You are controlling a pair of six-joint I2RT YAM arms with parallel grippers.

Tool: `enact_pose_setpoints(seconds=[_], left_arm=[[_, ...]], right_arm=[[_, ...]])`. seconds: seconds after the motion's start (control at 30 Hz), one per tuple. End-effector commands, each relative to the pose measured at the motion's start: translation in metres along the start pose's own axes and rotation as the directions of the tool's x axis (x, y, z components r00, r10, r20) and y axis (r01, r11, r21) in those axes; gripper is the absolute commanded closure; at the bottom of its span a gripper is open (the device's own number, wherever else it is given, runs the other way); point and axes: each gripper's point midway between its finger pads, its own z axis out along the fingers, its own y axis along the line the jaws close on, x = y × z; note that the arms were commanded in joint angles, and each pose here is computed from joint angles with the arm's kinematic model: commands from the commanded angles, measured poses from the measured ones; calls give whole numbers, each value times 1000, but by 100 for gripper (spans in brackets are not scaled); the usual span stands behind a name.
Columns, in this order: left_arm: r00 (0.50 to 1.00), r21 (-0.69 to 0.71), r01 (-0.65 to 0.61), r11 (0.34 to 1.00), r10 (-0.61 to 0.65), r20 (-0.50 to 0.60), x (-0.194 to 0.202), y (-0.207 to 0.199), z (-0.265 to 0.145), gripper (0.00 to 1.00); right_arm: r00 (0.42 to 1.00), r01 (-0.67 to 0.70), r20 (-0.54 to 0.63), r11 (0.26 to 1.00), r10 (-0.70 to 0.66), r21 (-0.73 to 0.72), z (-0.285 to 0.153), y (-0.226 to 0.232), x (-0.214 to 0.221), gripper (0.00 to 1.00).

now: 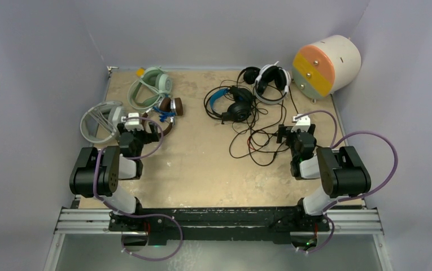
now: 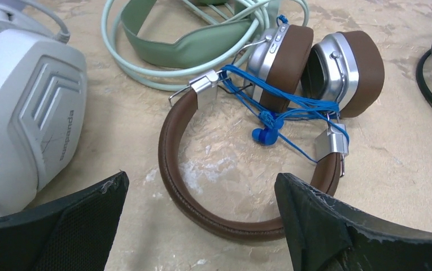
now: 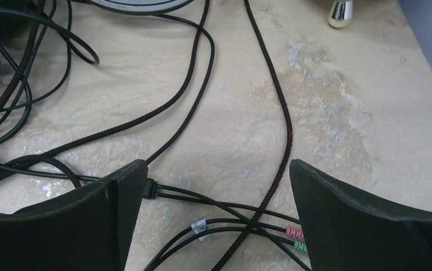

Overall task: Wrap the headphones
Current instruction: Reset both arms

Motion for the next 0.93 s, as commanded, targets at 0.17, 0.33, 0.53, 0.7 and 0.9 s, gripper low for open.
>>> enact_pose_setpoints(seconds=[0.17,0.33,0.53,0.7,0.9], left_arm=[[999,49,-27,998,25,27,-13,-7,11,0],[999,46,-28,999,27,25,-13,-7,11,0],[999,46,-28,999,27,23,-12,-7,11,0],[999,43,-29,999,29,22,-12,-6,11,0],[999,41,-31,999,30,21,-12,-6,12,0]], right_arm=[[997,2,79,1000,-1,-7,7,0,-27,1],[996,6,94,1000,-6,-2,7,-1,-30,1],[996,4,91,1000,-4,-1,6,-1,-29,1],[996,4,93,1000,-3,-1,6,-1,-29,1],[996,4,92,1000,-3,0,6,-1,-29,1]])
